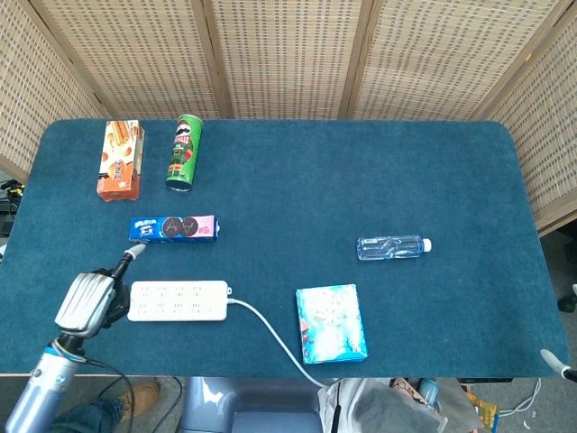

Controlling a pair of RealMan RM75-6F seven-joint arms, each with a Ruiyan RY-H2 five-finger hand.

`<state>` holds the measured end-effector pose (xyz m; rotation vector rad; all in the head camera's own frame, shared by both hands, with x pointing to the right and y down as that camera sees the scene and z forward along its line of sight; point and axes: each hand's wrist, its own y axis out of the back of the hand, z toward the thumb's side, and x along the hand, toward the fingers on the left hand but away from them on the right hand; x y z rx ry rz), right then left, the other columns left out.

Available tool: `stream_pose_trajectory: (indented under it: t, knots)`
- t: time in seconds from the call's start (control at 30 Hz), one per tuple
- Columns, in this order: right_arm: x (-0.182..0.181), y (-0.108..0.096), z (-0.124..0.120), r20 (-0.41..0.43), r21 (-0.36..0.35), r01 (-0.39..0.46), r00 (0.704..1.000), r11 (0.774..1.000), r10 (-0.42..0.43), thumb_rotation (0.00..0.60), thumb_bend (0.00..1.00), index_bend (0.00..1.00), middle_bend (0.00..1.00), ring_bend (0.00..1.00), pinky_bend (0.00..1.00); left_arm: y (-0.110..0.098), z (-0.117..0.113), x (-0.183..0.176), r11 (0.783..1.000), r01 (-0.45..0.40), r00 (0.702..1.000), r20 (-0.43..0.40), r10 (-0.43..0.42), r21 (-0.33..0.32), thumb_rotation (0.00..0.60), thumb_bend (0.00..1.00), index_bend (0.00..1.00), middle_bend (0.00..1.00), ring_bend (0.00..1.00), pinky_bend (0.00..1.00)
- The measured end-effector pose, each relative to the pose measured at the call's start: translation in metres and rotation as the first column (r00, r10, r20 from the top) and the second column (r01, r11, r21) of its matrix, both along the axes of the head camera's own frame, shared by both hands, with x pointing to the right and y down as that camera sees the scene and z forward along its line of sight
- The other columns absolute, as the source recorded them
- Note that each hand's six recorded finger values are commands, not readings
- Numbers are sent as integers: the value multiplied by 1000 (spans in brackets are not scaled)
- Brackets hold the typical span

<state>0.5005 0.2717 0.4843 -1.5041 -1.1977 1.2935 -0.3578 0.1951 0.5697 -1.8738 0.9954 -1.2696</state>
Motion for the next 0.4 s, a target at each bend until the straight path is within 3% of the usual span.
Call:
stream_pose_trajectory:
  t: [0.13,0.4]
  knots:
    - [-1,1,-1,-1,2,2,1000,1000,-2,600,0,0,0,0,0,12,-10,-37,998,58,992,111,-61,31,600,0,0,0,0,0]
    - [0,1,-1,0,6,-1,1000,1000,1,600,0,0,0,0,0,23,-16,-67,994,100,980,167,-105,42,600,0,0,0,0,0]
